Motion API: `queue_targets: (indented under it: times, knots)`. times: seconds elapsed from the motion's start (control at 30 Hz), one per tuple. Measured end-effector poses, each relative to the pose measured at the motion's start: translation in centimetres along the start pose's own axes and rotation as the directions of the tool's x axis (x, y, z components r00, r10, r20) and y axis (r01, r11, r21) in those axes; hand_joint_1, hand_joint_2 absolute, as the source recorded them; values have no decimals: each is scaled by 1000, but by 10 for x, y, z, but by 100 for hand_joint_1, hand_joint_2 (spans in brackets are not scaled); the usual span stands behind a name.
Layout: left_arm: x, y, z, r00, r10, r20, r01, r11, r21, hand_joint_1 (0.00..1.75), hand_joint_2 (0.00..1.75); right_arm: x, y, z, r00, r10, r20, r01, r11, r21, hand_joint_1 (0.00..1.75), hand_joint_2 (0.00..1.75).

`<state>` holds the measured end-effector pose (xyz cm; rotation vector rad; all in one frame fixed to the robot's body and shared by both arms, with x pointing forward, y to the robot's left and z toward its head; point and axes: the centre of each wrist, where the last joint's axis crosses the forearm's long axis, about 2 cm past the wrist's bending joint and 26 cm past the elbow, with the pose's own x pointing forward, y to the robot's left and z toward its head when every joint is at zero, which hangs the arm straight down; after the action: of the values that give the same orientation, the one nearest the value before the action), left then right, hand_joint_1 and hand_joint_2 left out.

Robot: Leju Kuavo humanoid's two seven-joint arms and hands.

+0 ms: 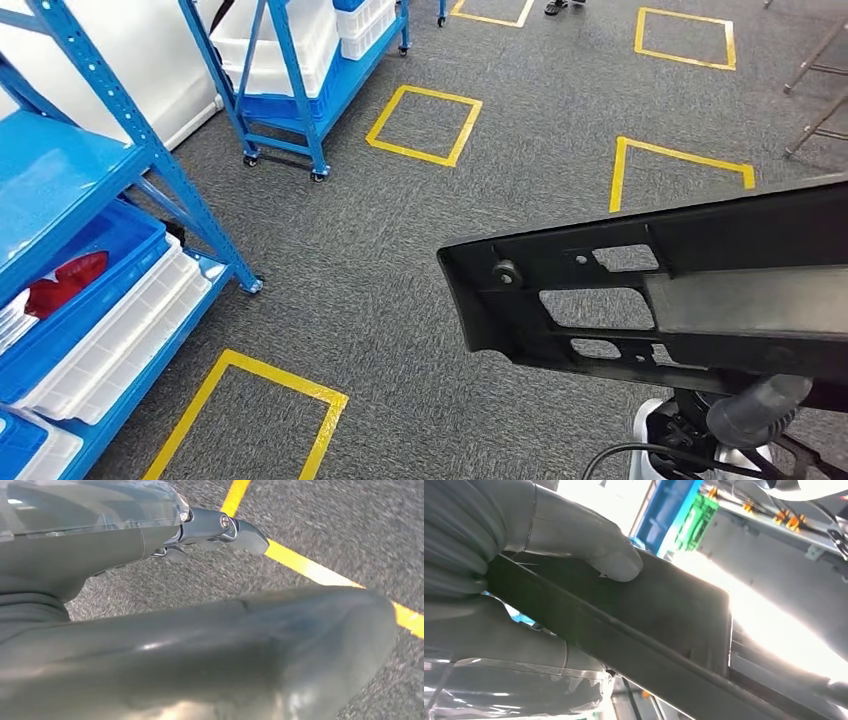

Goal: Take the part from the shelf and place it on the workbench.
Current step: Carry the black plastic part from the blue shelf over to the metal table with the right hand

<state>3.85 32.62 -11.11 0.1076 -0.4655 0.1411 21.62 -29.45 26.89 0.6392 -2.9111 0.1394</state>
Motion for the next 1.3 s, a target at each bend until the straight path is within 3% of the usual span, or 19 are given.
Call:
queue_targets:
  times: [0.9,1.3]
  knots:
    - [-3,-1,1,1000,5,11,-5,1000,-1,0,0,-2,1,-3,999,8,47,-5,997,-71,175,175]
    - [-2,-2,1,1000,-4,17,5,1000,-10,0,0,-2,3,-7,996,76,51,-68,987,-145,175,175]
